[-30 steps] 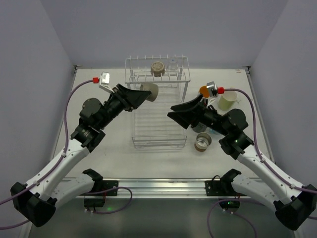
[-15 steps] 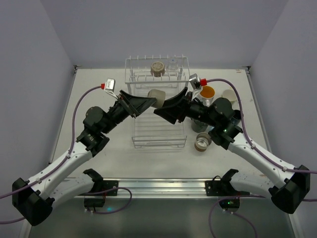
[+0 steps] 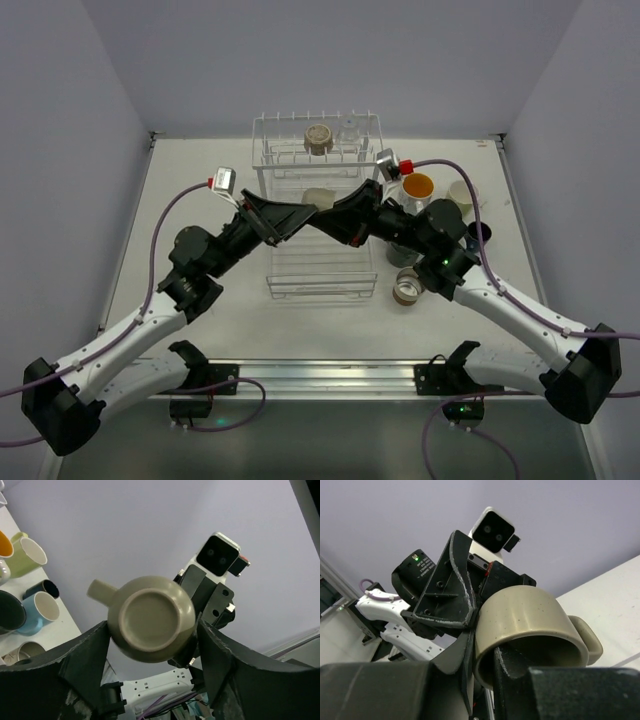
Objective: Unload the cups from the dish rack
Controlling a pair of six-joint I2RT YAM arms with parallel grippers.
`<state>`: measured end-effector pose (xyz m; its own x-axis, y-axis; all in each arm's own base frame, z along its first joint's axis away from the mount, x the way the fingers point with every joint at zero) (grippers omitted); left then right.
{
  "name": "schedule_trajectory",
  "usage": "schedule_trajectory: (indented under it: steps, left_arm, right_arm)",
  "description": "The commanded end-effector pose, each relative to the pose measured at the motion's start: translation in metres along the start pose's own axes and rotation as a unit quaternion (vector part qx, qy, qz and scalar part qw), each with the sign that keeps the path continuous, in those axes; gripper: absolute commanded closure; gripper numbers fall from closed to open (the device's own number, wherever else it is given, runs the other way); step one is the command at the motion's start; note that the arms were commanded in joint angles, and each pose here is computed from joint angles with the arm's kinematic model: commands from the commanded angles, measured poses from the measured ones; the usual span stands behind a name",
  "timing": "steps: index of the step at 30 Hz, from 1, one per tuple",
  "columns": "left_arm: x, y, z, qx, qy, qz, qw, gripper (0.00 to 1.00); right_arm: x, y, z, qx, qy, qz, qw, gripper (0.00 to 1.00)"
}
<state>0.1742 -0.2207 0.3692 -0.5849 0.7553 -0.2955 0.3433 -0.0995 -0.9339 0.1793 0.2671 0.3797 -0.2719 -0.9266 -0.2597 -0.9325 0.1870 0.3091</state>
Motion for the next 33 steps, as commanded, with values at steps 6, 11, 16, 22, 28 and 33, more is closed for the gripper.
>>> schedule_trajectory:
  steps: [6,11,16,22,28,33]
  left_arm:
    - [0.008,-0.016,-0.001,-0.081,-0.003,0.014,0.997,0.00]
    - [0.021,-0.003,-0.013,-0.184,-0.019,-0.093,0.978,0.00]
    - [0.057,0.018,-0.030,-0.277,-0.053,-0.228,0.932,0.00]
    - [0.112,0.006,-0.069,-0.395,-0.162,-0.353,0.833,0.00]
    - [0.144,0.006,-0.086,-0.434,-0.227,-0.409,0.770,0.00]
    - [0.163,0.010,-0.091,-0.434,-0.281,-0.409,0.752,0.00]
  right_arm:
    - [0.013,0.012,-0.003,0.004,-0.010,0.004,1.000,1.00]
    - [0.032,0.021,0.020,-0.022,0.088,0.042,0.995,1.00]
    - [0.055,0.041,0.073,-0.053,0.236,0.091,0.966,1.00]
    - [0.056,0.063,0.137,-0.027,0.389,0.162,0.906,1.00]
    - [0.019,0.066,0.199,0.027,0.500,0.196,0.843,1.00]
    - [-0.013,0.060,0.245,0.058,0.551,0.195,0.809,1.00]
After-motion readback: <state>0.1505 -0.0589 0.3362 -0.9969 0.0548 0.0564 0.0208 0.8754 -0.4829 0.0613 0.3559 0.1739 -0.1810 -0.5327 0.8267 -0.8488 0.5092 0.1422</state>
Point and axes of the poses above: each gripper's point midway between its finger pads, its own x axis back along the fingers, its own y axis along the line the jaws close on, z = x × y, the point moved 7 cm from there along x, back along the fingers, and after that the axes turned 10 degrees about x, right-handed, at the moved point
